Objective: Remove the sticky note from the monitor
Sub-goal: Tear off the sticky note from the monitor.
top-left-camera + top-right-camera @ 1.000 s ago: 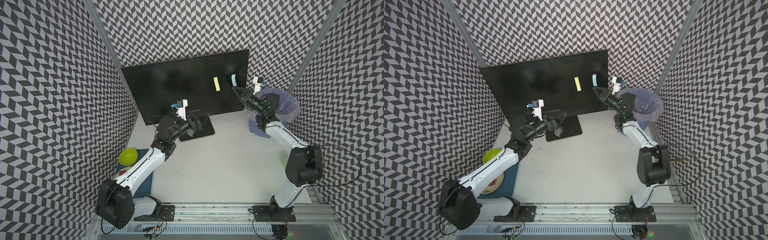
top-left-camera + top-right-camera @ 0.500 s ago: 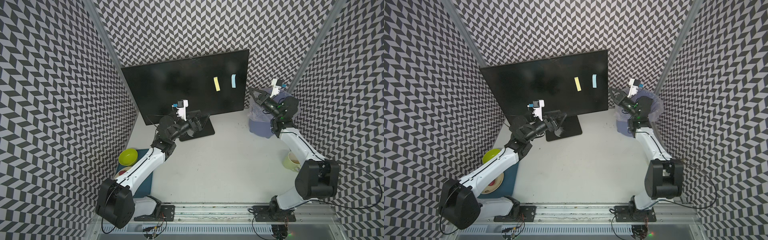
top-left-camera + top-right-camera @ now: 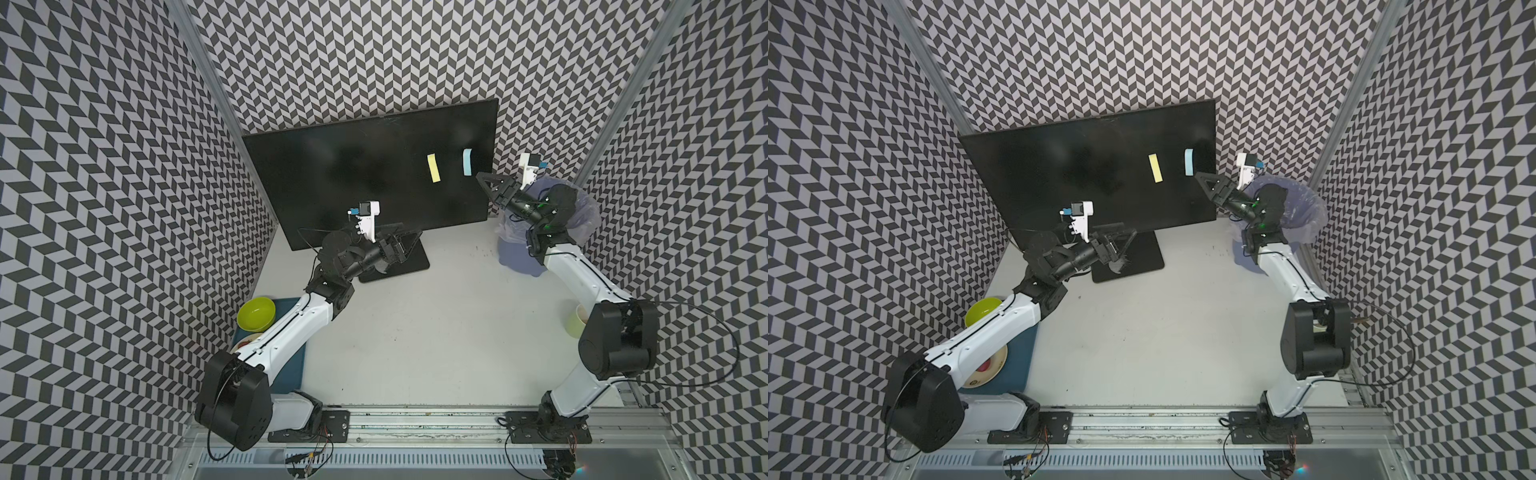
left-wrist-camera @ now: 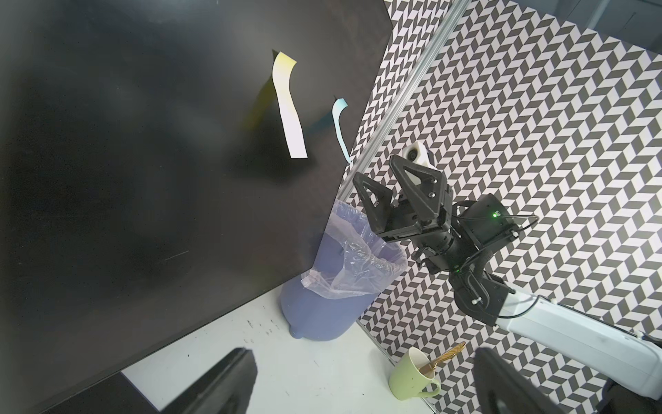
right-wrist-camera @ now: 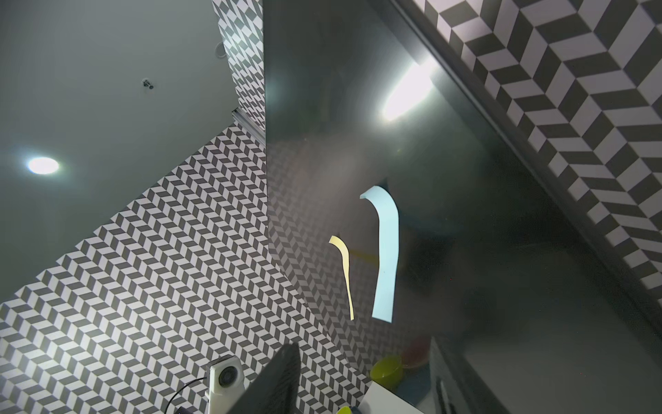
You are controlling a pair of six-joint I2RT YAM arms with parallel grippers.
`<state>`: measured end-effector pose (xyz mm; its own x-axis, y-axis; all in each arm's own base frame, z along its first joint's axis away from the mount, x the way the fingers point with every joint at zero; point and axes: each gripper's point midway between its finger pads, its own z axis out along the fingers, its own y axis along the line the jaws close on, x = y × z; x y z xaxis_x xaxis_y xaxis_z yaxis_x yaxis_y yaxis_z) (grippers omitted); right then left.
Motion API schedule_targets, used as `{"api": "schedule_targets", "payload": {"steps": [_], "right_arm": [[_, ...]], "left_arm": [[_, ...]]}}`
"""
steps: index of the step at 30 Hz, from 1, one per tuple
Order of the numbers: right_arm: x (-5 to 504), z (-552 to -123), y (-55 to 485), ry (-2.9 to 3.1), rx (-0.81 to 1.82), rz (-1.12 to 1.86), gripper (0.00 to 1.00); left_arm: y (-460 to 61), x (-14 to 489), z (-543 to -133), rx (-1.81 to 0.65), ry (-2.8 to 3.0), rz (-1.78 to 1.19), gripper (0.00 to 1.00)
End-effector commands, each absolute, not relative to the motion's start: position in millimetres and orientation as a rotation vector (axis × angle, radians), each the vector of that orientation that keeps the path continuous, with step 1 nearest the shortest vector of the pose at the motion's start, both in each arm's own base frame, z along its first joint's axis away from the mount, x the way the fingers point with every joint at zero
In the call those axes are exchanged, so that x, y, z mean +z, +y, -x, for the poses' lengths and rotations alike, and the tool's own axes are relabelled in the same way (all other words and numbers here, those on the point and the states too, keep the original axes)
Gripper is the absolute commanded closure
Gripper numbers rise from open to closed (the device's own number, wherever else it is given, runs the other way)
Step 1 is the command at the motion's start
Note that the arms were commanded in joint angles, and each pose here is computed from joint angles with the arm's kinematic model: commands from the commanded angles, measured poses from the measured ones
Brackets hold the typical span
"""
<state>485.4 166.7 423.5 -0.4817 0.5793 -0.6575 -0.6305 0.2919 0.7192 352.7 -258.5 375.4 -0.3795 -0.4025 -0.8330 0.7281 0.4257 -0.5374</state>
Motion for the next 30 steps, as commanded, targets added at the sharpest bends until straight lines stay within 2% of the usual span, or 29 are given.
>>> {"api": "schedule_targets", "payload": {"steps": [1, 12, 18, 25, 30], "right_arm": [[441.1, -484.1, 176.5, 1.440, 1.477, 0.104, 0.40], [444.7, -497.0, 191.7, 1.431, 1.537, 0.115, 0.52], [443.5, -499.4, 197.7, 1.426, 1.573, 0.124, 0.68], [446.2, -495.9, 197.6, 1.418, 1.562, 0.129, 1.00], [450.2, -488.3, 192.2, 1.415, 1.507, 0.134, 1.00]], "left_arm": [[-257.5, 390.4, -351.4, -1.238, 1.495, -0.320, 0.00], [-256.7, 390.9, -349.1, -1.230, 1.496, -0.325, 0.00], [-255.5, 392.1, -348.0, -1.224, 1.494, -0.327, 0.00], [-254.2, 390.9, -346.9, -1.215, 1.499, -0.326, 0.00], [-253.0, 390.9, -346.7, -1.207, 1.500, -0.326, 0.00]]}}
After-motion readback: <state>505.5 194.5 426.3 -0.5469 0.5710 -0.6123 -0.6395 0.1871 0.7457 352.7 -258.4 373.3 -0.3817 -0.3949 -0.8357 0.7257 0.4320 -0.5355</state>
